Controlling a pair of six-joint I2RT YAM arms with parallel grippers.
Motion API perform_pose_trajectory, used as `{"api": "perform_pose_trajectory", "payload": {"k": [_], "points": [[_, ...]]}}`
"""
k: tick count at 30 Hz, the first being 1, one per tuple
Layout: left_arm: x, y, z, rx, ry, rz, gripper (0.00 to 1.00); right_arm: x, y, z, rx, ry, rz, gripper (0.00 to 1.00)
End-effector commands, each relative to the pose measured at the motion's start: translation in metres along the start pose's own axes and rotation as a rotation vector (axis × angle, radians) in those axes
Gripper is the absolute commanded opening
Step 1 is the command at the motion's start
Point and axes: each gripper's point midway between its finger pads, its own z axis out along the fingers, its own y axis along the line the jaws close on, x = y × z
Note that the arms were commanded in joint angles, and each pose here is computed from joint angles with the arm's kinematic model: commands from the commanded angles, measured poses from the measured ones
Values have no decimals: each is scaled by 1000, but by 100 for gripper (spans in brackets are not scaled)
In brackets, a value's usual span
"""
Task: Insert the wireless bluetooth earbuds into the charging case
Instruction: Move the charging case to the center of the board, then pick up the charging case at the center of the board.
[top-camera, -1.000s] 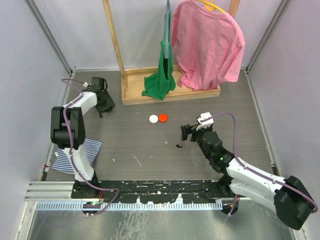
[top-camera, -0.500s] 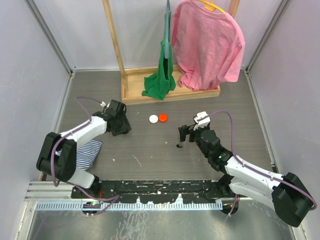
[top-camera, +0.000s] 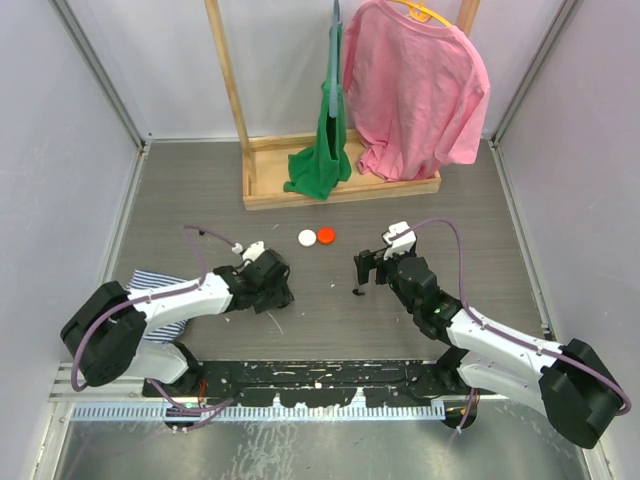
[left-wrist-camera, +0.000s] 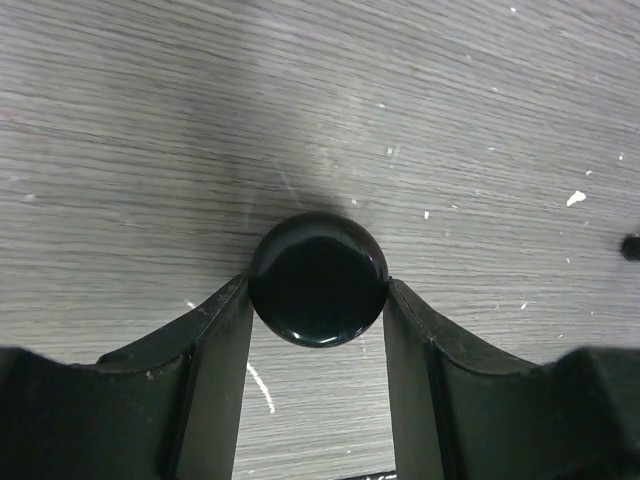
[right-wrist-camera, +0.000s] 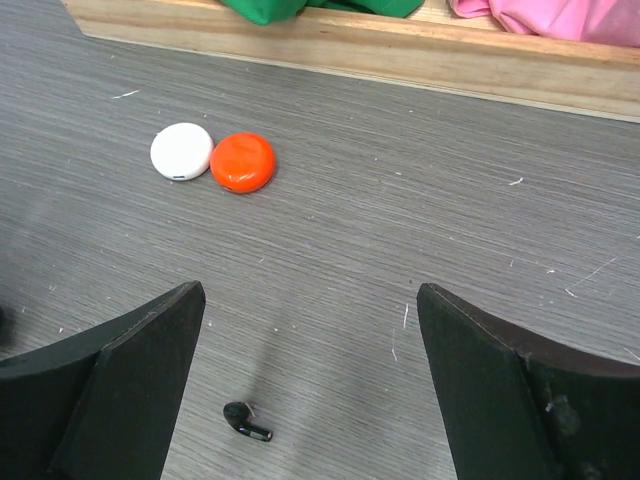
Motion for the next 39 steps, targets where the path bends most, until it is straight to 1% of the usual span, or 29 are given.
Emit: {"api": "perform_pose_trajectory", "payload": {"k": [1,4,7,15,19,21,26,30,35,39], "points": [[-9,-22,7,31,-98,-78,50,-29,5,5,-11,-71,18,93],[-2,-30,12,41,-76,-65,53,-28,5,6,-10,-65,14,93],[1,-37,11,56,-66,-49,58,-28,5,6,-11,-64,15,93],[-7,-44,-11,93,-78,42,75,-24,9,9,-24,-44,9,93],[-21,-51,-26,125,-120,147,76,-23,10,10,-29,-40,6,93],[-26,-56,-30,158,-119,220,76,-23,11,10,-32,-39,8,93],[-32,-68,-34,289,-68,370,75,-23,13,10,-44,-36,10,93],[-37,-70,-28,326,-38,472,75,-22,14,11,-46,-32,9,93],[-33,-83,-17,399,21,531,74,-19,14,13,-48,-20,3,93],[-21,-83,-6,409,83,542,73,-17,15,15,-52,-10,-2,93]]}}
